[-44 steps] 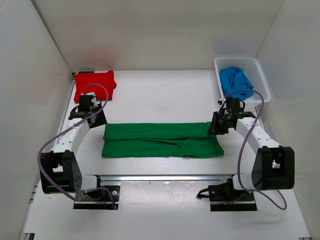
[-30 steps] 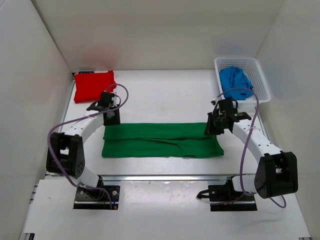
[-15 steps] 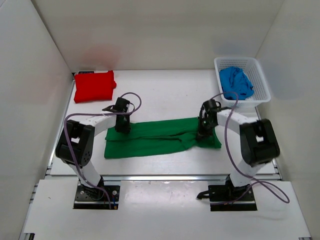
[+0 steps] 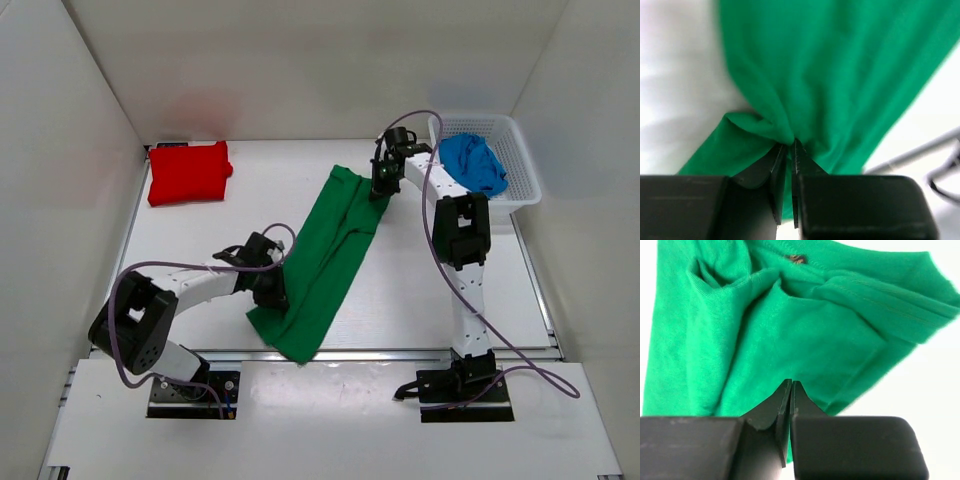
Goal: Fold and stack the t-shirts
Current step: Rotate the tshirt 90 degrees
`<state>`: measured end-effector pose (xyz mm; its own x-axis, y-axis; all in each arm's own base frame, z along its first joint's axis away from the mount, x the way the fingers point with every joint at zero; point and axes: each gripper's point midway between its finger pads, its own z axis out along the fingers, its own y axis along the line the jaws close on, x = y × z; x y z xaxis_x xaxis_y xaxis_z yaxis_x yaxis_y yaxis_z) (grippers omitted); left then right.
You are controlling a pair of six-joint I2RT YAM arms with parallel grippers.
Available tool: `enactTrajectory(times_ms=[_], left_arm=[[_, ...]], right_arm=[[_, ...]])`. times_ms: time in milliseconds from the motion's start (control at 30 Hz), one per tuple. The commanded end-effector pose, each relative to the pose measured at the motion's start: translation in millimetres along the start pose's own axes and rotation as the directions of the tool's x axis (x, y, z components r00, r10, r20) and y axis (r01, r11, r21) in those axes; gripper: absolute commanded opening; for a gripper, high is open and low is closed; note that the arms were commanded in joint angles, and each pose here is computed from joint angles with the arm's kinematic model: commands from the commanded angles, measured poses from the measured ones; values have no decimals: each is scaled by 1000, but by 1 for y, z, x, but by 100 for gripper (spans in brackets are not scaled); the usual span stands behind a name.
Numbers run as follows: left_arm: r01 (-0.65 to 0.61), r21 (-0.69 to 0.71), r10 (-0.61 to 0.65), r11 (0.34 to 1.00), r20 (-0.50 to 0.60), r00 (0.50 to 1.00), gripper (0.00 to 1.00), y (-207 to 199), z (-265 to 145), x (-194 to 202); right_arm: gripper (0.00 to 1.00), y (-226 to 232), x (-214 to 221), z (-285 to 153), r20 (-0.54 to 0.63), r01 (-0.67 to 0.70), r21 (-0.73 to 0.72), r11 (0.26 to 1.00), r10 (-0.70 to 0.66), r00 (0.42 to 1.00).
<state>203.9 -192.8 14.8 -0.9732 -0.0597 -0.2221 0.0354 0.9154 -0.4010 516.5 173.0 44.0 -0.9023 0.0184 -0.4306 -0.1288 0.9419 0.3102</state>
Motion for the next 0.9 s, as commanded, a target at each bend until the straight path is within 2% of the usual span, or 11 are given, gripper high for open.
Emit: enactTrajectory(times_ms=[0,133,233,267,333,367,433,533,633,700,867], left_arm=[[12,200,-1,980,-55,998,20,-58,-14,4],[44,265,-64,963,67,996,20,-71,-47,-45],[34,304,-87,952,164,983,22,-74,-76,-84],[20,293,-77,956,186,979,22,-74,-82,-95],[30,274,-89,961,203,975,22,-66,-86,-119],[23,257,-73,966,189,979,21,-65,-84,-125],[9,231,-46,973,158,986,21,-66,-79,-132],[-22,220,-8,975,134,991,22,-65,-69,-115],[56,246,-82,968,96,992,21,-45,-46,-89],[73,258,-110,963,133,985,20,-38,-42,-100],[2,210,-39,978,172,984,22,-43,-27,-143]], right_arm=[[0,22,-24,-39,26,79,-23,997,-78,997],[2,45,-40,-103,121,143,11,990,-143,982],[9,62,9,-133,104,158,-6,987,-157,982],[9,72,10,-136,156,171,-21,985,-166,974],[7,83,66,-145,154,179,-64,982,-167,974],[7,104,67,-161,229,193,-122,974,-162,960],[4,105,120,-144,164,174,-170,970,-146,976],[2,115,157,-134,135,151,-229,962,-122,983],[0,144,186,-127,113,177,-324,929,-148,982],[0,170,209,-119,98,210,-373,904,-186,978],[0,226,244,-112,113,229,-474,850,-200,973]])
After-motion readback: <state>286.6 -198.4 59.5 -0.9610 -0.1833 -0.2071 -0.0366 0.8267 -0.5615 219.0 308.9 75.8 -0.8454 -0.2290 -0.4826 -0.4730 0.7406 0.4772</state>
